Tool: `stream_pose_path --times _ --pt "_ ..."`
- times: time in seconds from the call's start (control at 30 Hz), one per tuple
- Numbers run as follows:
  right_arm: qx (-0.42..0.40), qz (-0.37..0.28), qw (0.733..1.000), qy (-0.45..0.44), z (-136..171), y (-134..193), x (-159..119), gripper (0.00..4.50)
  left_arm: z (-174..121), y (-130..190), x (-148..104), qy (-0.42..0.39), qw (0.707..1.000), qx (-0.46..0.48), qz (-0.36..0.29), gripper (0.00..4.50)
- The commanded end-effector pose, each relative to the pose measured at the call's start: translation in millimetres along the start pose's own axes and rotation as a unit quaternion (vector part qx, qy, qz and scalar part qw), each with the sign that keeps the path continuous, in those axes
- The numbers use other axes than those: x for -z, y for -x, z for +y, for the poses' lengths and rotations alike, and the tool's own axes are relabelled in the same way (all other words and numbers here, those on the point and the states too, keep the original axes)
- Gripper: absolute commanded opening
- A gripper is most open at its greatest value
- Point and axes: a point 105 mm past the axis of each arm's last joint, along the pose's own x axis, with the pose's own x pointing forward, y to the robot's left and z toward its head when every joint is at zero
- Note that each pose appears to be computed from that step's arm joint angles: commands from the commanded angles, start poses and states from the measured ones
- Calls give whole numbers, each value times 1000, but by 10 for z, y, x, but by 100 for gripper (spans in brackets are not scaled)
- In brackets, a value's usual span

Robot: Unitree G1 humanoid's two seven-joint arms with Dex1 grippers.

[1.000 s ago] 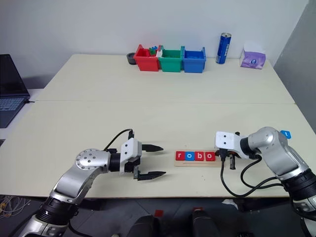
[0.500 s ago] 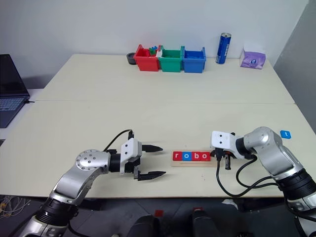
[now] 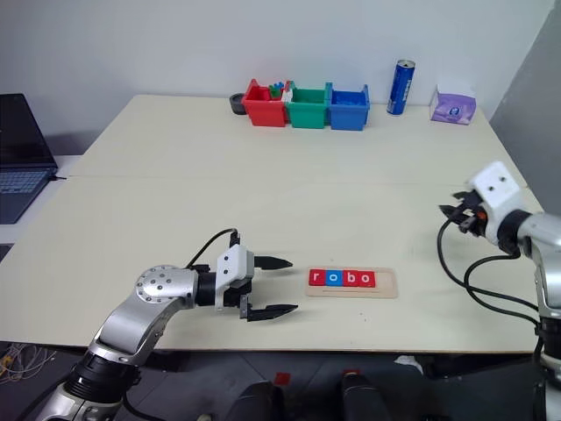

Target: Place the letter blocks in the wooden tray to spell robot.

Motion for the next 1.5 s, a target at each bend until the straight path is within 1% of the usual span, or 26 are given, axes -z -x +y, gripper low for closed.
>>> stream_pose_path --times 0.03,0.1,0.13,0.17,0.23,0.3,0.47,0.57,0.7,0.8,1.0,1.07,1.13,1.2,1.23,1.3,1.37,1.4,1.47,1.5 --pt "136 -5 989 -55 -328 155 105 295 -25 -45 -150 -18 1000 11 -22 450" --pt "186 -2 978 -89 -449 192 211 365 -24 -66 -177 -18 999 14 -26 450" --pt "199 -1 975 -103 -480 198 252 408 -20 -78 -201 -16 999 15 -31 450" --pt "210 0 972 -110 -506 198 293 437 -15 -91 -233 -15 999 16 -36 450" --pt "246 10 961 -128 -620 208 391 437 -6 -110 -280 -20 999 17 -41 450" --pt "262 23 954 -148 -696 189 480 437 2 -127 -320 -22 999 18 -44 450" --pt "270 53 941 -195 -859 81 670 437 7 -152 -453 -25 998 20 -56 450" --pt "265 65 940 -206 -910 37 731 437 14 -155 -490 -25 998 19 -59 450" --pt "253 94 938 -217 -926 -16 884 437 -22 -127 -466 -30 998 20 -51 450" --pt "225 116 941 -223 -844 -65 979 437 -39 -61 -419 -25 999 20 -41 450" --pt "207 136 942 -226 -760 -110 1092 437 25 175 -168 -10 1000 -3 6 450" --pt "206 140 941 -228 -748 -114 1113 437 36 215 -122 -8 1000 -5 13 450" --pt "206 145 939 -234 -736 -115 1140 400 55 240 -91 -6 1000 -7 16 450" --pt "208 148 935 -247 -723 -111 1171 351 65 253 -69 -5 1000 -8 17 450" --pt "212 151 933 -250 -725 -104 1190 307 64 256 -59 -5 1000 -7 19 450" --pt "218 155 930 -252 -735 -89 1213 245 56 257 -47 -4 1000 -5 21 450" --pt "224 156 930 -248 -749 -77 1216 162 52 258 -45 -4 1000 -4 21 450" --pt "228 152 930 -246 -761 -70 1210 145 51 259 -45 -4 1000 -4 21 450" --pt "234 141 934 -229 -793 -48 1151 147 50 260 -47 -3 1000 -4 22 450" --pt "228 129 942 -212 -785 -39 1068 147 49 264 -48 -3 1000 -4 22 450"
